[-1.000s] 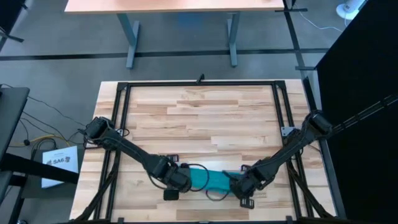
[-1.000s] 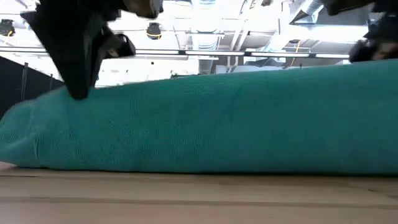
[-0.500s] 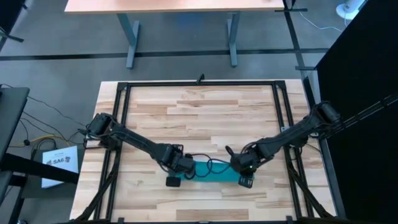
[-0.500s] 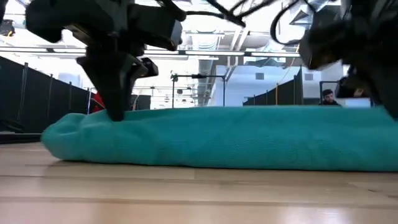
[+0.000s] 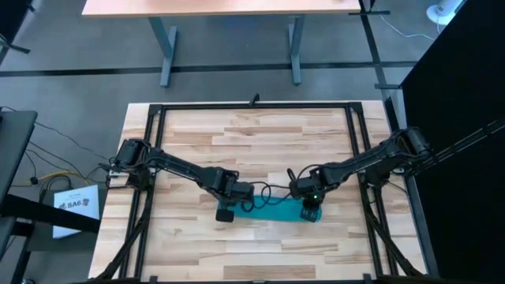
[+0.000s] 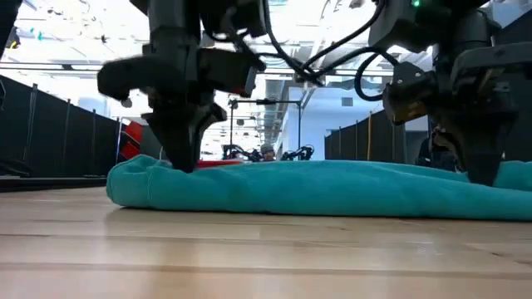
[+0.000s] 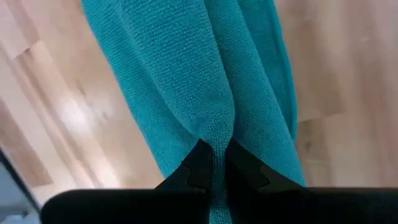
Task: Roll towel
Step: Roll the blue towel
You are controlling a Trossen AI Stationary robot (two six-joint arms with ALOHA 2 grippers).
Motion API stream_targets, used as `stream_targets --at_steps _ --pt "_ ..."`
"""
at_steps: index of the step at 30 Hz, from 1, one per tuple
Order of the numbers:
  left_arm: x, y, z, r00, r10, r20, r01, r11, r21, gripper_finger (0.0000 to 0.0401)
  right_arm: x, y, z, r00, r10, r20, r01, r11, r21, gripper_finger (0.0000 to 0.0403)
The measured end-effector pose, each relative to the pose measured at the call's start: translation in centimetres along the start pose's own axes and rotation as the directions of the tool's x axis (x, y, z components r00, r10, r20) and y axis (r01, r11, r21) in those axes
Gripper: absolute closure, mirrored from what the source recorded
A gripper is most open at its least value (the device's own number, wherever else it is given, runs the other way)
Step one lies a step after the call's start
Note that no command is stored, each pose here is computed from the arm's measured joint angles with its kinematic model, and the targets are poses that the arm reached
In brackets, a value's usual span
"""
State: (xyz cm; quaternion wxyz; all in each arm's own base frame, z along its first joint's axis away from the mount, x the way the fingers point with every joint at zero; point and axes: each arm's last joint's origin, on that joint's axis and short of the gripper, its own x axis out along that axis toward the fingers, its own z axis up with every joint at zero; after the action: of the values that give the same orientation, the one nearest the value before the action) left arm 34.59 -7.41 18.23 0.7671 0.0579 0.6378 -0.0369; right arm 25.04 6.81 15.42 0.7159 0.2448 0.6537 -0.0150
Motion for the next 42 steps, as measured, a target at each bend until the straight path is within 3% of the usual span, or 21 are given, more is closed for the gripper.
stream_targets --at_steps 7,13,23,26,28,30,37,42 --pt "1.8 1.1 -1.6 0.998 0.034 -0.06 -0.037 0.999 -0.039 0.0377 -0.2 -0.8 0.6 0.999 -0.029 0.035 0.028 1.0 0.011 0.0346" --pt "-0.5 1.5 -1.9 0.994 0.07 -0.079 -0.075 0.995 -0.069 0.0342 -1.9 -0.5 0.5 0.999 -0.043 0.018 0.042 0.999 0.026 0.0315" --pt "-6.3 1.8 -1.6 0.987 0.091 0.134 -0.074 0.989 -0.126 0.0331 -6.2 0.9 0.4 0.978 0.074 0.192 -0.069 0.997 -0.036 0.0311" --pt "-6.4 1.2 -1.2 0.983 -0.004 0.183 0.028 0.991 -0.127 0.0331 -6.4 2.0 0.7 0.955 0.143 0.26 -0.117 0.987 -0.111 0.0311" --pt "-6.2 0.1 -0.7 0.971 -0.116 0.212 0.136 0.987 -0.084 0.0331 -5.9 3.1 1.0 0.939 0.202 0.279 -0.158 0.972 -0.172 0.031" --pt "-5.4 -1.1 -0.2 0.963 -0.162 0.216 0.175 0.984 -0.043 0.0331 -4.9 3.8 1.2 0.94 0.221 0.261 -0.171 0.965 -0.201 0.031" --pt "-1.8 -1.8 0.0 0.985 -0.151 0.078 0.15 0.988 0.024 0.0331 0.3 2.8 1.4 0.996 0.084 0.043 -0.075 0.98 -0.183 0.031" --pt "0.1 -1.2 -1.3 0.989 -0.144 0.026 0.144 0.989 0.015 0.0331 1.3 1.9 1.7 0.998 0.058 0.015 -0.055 0.98 -0.19 0.031"
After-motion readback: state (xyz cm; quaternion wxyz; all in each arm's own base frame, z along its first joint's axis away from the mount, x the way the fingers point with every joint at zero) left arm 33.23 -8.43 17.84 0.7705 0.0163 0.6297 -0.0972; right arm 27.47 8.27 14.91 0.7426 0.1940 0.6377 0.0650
